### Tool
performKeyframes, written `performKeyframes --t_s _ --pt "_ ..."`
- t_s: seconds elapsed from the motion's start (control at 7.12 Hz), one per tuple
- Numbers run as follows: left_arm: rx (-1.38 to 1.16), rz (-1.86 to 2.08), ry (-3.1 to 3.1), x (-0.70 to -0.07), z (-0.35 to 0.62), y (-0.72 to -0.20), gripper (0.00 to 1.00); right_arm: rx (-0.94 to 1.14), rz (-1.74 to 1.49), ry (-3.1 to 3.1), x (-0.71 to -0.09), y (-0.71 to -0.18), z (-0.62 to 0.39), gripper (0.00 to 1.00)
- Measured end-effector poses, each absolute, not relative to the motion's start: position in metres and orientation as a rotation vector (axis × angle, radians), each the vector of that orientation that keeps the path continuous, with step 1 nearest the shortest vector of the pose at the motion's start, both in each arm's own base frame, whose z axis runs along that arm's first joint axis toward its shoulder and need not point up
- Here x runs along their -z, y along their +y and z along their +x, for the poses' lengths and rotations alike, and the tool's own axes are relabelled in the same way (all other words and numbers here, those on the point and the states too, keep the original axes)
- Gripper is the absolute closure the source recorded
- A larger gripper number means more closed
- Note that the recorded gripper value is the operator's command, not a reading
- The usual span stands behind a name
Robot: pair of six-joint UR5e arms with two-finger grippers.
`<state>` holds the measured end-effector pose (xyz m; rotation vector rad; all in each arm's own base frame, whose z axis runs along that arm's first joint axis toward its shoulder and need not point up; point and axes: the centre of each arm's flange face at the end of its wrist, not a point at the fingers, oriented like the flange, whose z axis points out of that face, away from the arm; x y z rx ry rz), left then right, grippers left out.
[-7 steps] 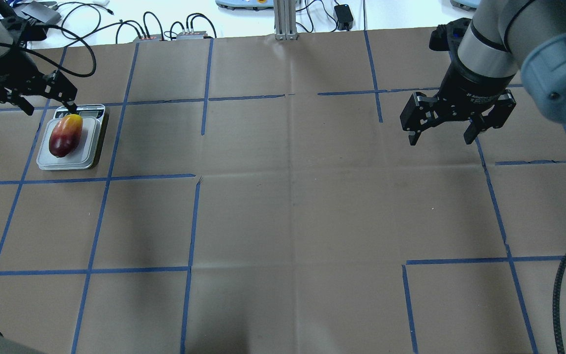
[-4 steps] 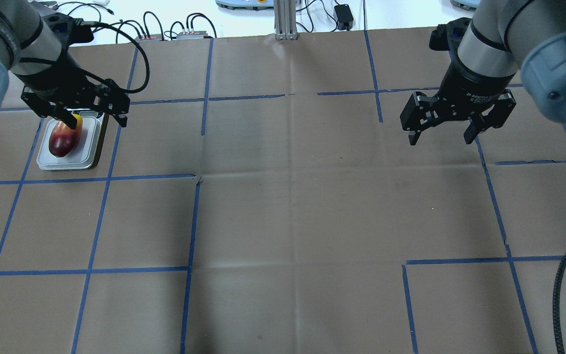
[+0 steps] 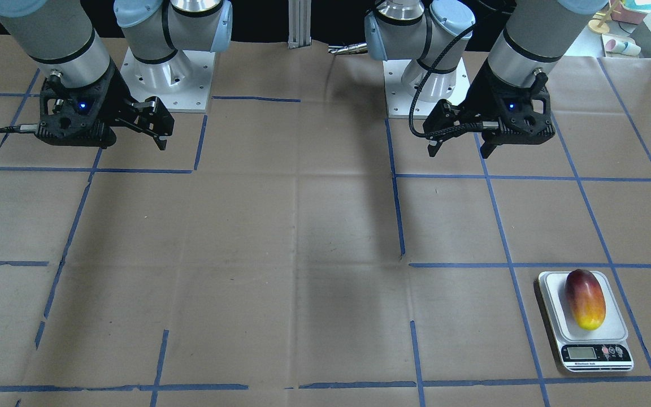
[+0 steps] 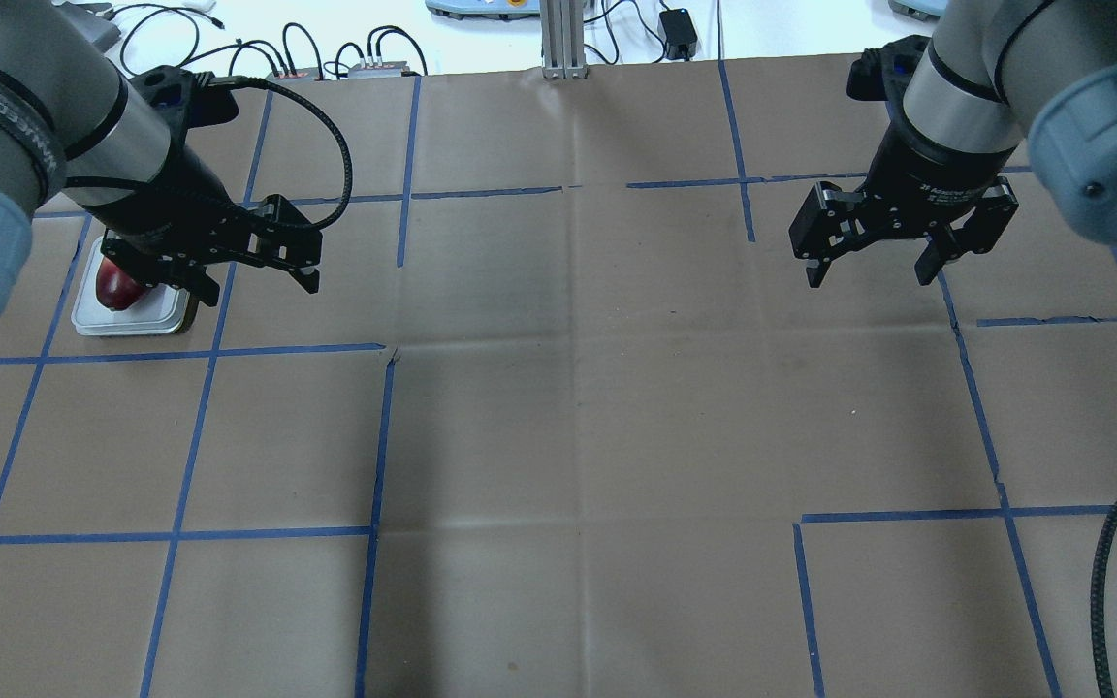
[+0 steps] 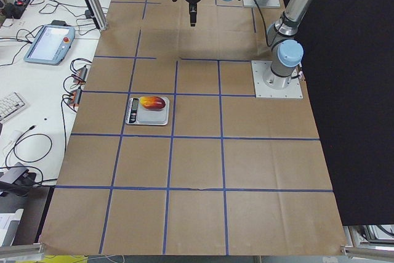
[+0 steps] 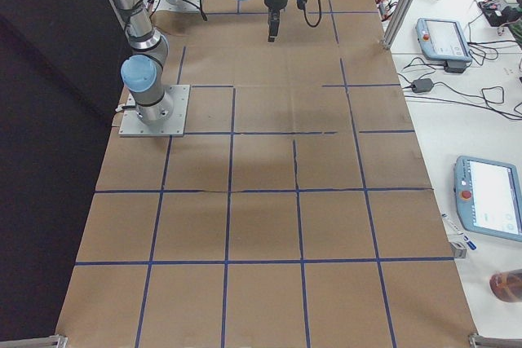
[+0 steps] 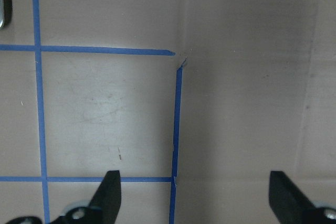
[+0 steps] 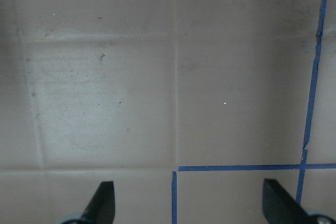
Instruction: Weigh mango
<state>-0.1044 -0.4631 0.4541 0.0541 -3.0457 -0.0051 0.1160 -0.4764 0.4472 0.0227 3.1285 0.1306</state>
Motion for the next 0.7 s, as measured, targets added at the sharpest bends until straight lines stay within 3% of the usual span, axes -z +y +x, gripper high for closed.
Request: performKeyframes --t_s 0.7 --pt "0.021 -0.035 -3.116 -0.453 -0.127 -0.454 0.0 -0.131 0.023 3.128 -0.447 -0.476 0.116 0.0"
